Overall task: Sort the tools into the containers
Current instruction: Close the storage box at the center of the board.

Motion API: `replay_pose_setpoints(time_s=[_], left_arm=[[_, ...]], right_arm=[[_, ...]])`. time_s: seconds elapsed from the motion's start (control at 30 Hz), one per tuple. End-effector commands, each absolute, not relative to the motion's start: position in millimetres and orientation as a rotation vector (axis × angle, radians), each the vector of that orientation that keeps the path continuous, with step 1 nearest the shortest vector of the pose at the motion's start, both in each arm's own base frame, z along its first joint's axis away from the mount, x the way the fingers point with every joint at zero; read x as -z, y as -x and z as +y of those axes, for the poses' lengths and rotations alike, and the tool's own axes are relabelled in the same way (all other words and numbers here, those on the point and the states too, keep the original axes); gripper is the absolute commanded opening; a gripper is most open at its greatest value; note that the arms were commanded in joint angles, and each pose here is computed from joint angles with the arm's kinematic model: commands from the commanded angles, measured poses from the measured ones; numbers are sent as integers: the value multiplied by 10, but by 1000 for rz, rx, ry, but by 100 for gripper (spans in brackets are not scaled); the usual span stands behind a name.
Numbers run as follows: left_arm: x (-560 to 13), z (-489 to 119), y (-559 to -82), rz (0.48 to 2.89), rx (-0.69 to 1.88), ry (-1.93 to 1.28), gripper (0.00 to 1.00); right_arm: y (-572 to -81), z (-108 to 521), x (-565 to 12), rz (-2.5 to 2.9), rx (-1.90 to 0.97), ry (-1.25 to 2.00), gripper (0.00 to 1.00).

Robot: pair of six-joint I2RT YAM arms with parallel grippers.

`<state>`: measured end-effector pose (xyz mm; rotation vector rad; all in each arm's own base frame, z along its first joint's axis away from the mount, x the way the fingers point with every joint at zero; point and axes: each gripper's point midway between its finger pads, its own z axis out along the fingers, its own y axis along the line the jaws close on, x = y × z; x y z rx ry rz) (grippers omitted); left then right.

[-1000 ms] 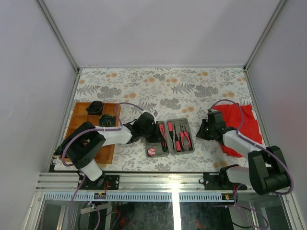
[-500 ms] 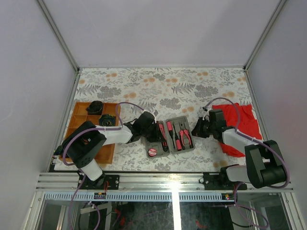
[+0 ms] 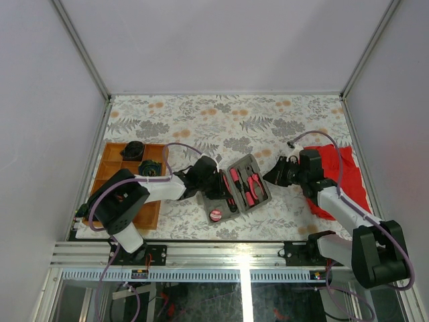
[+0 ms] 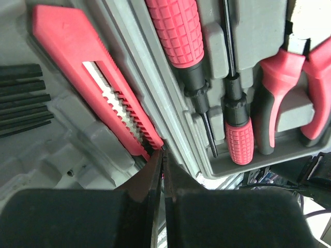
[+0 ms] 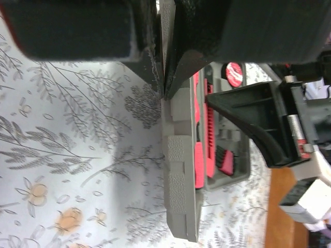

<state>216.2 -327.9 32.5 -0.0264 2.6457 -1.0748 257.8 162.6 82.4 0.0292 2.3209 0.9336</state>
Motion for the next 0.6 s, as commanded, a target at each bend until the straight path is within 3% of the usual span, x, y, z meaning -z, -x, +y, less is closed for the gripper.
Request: replay_pose_setpoints(time_s=[0.0,0.57], left_arm=[[-183,-3365,-2154,2650,1060,-6,0],[-270,-3413,-2192,2639,1072,-8,0]], right_arm=[[-2152,2076,-1129,2329,-1305,127,11],[-2033,2362,-1182,2351,-1301,219,13]])
